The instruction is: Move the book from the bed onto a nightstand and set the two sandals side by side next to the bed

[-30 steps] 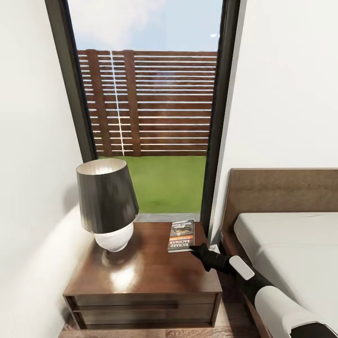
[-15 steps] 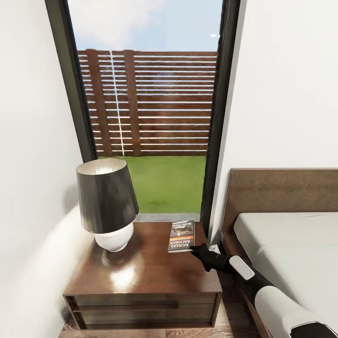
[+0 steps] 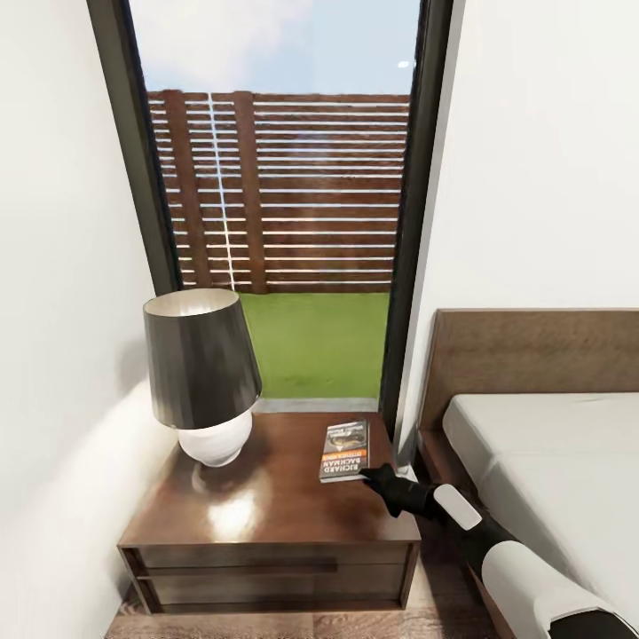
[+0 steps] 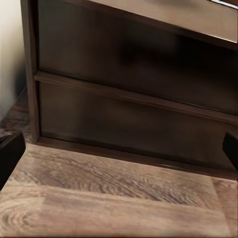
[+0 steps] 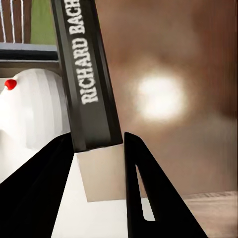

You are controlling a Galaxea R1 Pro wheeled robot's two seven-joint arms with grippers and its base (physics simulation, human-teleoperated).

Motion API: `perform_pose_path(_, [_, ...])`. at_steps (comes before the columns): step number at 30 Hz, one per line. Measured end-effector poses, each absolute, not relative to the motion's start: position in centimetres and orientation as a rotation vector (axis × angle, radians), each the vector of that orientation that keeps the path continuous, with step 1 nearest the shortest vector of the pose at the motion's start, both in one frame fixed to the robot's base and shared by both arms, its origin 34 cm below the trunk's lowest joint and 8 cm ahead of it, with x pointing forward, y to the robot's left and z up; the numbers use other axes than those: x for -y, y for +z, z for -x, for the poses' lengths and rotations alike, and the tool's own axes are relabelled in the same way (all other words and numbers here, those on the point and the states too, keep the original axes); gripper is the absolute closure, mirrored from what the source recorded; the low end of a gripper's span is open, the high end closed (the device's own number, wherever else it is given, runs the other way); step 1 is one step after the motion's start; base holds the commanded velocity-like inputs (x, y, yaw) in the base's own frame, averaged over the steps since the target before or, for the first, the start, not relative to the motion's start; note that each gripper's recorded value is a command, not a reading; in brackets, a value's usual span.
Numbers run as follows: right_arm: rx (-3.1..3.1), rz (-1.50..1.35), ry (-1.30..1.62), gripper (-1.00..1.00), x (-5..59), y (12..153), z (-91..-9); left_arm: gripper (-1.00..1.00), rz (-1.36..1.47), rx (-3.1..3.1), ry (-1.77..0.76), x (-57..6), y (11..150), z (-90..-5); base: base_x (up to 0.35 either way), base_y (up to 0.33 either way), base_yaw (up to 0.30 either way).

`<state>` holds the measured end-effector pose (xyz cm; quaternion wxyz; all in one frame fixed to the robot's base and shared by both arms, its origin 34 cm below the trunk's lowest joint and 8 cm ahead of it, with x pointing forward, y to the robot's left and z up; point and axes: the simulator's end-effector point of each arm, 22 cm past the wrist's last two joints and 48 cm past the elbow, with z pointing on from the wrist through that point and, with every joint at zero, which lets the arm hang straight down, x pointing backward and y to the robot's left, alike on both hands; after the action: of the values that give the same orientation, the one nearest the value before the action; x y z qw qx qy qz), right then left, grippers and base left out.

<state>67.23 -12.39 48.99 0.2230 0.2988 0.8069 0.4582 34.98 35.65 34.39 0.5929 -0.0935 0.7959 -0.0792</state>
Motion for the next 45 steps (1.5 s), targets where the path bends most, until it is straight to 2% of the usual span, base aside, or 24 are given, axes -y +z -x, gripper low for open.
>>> perform_pose_path(45, [-2.271, -0.949, 1.2, 1.0, 13.5, 43.6, -65.8, -1.0, 0.218, -1.85, -0.184, -35.8, 30.6, -34.0, 0.0, 0.0, 0.0])
